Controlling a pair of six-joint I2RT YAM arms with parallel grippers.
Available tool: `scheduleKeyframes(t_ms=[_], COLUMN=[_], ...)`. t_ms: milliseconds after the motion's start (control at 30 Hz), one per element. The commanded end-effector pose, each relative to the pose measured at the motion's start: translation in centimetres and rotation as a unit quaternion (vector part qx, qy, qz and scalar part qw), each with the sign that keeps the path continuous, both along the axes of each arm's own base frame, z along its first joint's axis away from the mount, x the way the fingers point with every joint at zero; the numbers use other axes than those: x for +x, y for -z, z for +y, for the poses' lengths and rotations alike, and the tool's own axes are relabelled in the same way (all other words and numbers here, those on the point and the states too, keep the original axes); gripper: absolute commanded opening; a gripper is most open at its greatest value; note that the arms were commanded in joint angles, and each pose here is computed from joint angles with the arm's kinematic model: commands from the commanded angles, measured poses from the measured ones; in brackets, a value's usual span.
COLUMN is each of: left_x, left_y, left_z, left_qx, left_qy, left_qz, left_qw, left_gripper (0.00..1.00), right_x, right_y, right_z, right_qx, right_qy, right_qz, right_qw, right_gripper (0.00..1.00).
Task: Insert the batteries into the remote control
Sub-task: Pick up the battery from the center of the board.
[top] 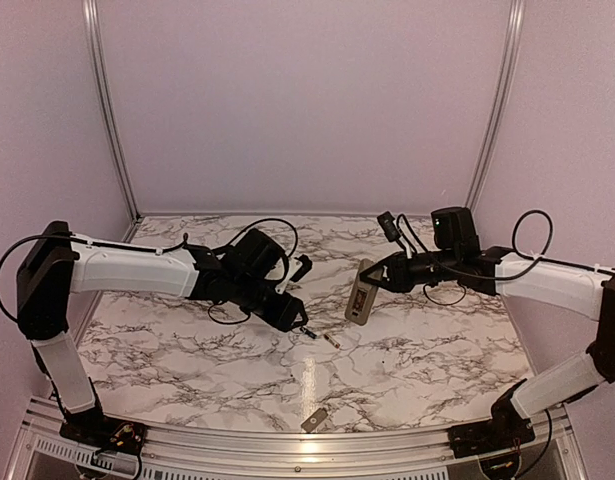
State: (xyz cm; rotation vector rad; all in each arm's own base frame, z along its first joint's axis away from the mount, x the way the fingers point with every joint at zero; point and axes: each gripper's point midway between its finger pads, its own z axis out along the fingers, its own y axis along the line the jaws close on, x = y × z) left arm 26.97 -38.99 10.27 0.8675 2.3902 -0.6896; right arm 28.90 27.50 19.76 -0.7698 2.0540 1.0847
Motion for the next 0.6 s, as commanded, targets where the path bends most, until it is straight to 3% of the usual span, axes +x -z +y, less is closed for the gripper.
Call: scheduleKeyframes(t_ms=[0, 133, 333, 567], left_x=[-1.0, -1.3, -2.0, -1.2], left_y=[-0.1, 0.5, 0.0, 0.9], left_z=[-1.8, -1.6, -1.8, -1.5], left_qx=[0.046, 0.112, 0.121, 0.142], left_qy=[0.106, 0.206, 0.31, 0.346], left_qz=[-0.045, -0.075, -0.125, -0.141], left_qw=[0.992, 0.969, 0.935, 0.916], left_gripper=[0.55, 0.56, 0.59, 0.54], right_x=[0.1, 0.0, -0.1, -0.4], right_y=[-0.8, -1.1, -1.5, -1.5], right_z=[-0.8, -1.6, -2.6, -2.7], right_qx=[0.031, 0.057, 0.078, 0.078], right_qy=[0.001, 0.005, 0.007, 0.006], right_qz=[0.003, 0.009, 0.015, 0.017], right_qw=[1.0, 0.998, 0.997, 0.997], right_gripper=[0.0, 0.0, 0.0, 0.0])
